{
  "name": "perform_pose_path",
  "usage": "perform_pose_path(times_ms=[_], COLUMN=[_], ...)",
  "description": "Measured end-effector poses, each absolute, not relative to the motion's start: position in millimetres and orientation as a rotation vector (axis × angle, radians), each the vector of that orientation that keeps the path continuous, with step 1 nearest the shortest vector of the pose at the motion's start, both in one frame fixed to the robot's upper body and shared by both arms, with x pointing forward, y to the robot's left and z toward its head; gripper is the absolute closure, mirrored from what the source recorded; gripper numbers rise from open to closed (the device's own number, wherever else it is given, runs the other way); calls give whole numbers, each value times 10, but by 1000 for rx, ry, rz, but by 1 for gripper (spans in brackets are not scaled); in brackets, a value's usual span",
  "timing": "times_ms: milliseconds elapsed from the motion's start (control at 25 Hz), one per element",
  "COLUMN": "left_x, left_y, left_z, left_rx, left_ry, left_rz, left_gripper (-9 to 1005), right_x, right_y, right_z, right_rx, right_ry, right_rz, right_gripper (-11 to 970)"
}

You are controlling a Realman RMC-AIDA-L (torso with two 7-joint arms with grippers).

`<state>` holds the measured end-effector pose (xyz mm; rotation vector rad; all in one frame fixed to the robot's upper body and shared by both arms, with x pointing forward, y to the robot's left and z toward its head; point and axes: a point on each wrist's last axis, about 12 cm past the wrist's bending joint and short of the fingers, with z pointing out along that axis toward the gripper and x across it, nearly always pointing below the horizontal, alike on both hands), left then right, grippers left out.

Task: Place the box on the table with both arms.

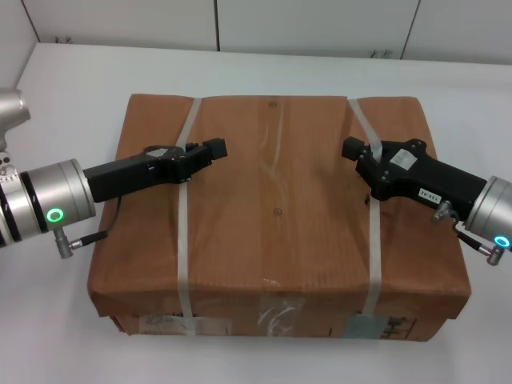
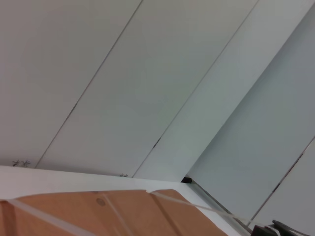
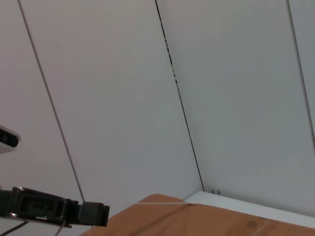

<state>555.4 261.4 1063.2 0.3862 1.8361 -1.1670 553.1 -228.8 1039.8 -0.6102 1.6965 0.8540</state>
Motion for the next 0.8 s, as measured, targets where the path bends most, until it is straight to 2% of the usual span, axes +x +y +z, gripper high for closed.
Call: perform_pose_path(times_ms=[800], left_x=[5551], left_y=[2608], left_z=[10629], left_rx=[402], left_ry=[1829], left_rz=[-1156], left_gripper=[914], right_x=[5547], right_y=[-2283], right_z=[10406], right_rx=[-610], right_ry=[1695], right_rz=[849], right_gripper=[934])
